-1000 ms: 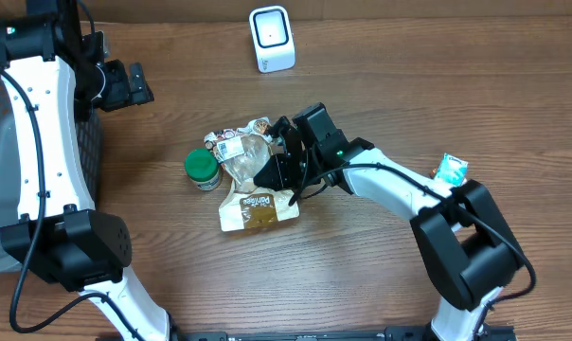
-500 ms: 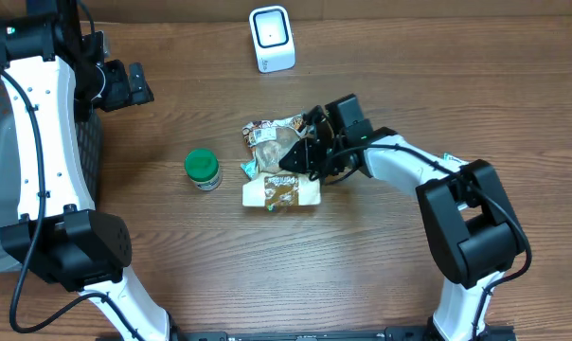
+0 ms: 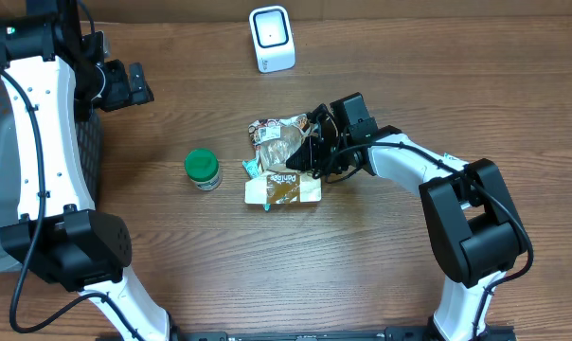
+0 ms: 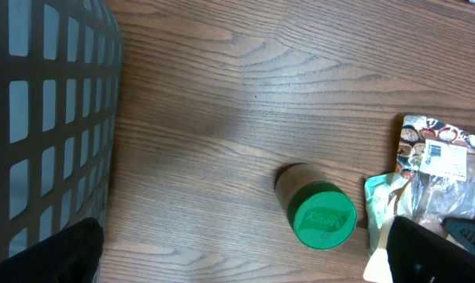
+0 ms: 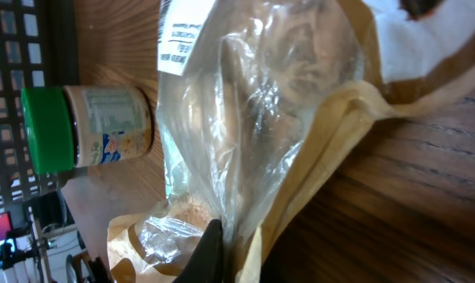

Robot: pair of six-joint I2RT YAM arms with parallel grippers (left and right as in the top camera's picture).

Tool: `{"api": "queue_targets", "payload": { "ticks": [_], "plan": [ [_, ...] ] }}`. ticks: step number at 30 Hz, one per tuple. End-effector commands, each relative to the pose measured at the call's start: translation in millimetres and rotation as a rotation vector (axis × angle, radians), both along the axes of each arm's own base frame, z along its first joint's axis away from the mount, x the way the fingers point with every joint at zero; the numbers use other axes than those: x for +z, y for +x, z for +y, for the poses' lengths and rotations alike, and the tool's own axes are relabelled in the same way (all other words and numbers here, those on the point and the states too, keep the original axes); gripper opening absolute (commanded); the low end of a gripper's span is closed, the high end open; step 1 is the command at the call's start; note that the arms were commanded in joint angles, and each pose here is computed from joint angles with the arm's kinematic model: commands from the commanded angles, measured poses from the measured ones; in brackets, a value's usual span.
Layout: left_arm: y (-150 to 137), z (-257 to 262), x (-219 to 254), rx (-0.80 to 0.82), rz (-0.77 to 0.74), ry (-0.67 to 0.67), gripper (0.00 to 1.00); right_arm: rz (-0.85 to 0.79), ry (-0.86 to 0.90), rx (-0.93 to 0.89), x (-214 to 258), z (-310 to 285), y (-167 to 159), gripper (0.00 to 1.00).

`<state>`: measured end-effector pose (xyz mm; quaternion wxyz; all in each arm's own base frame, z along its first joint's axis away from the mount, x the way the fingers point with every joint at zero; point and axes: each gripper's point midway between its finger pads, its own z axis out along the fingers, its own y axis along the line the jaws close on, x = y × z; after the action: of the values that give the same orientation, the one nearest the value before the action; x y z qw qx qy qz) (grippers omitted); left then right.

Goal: Scan the item barcode

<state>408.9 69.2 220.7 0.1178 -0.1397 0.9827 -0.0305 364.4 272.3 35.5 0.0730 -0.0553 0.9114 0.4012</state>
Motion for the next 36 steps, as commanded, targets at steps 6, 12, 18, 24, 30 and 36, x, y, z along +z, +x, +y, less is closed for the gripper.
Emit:
{"api": "queue_targets", "payload": {
  "ticks": [6, 12, 18, 24, 30, 36],
  "plan": [
    [-3, 2, 11, -0.020, -0.029, 0.016, 1.00, -0.231, 0.161, 0.172, 91, -3, -9, 0.04],
    [-3, 2, 11, -0.020, -0.029, 0.016, 0.99, -0.411, 0.193, 0.228, 161, -12, -29, 0.04],
    [-3, 2, 11, -0.020, -0.029, 0.016, 1.00, -0.603, 0.194, 0.294, 203, -17, -43, 0.04],
    [-3, 2, 11, -0.020, -0.029, 0.016, 1.00, -0.705, 0.145, 0.281, 212, -21, -33, 0.04],
    [-3, 2, 11, -0.020, -0.029, 0.016, 0.99, -0.784, 0.129, 0.259, 221, -22, -20, 0.04],
    [-3, 2, 11, -0.020, -0.029, 0.016, 1.00, -0.961, 0.063, 0.321, 230, -25, -13, 0.04]
  ]
}}
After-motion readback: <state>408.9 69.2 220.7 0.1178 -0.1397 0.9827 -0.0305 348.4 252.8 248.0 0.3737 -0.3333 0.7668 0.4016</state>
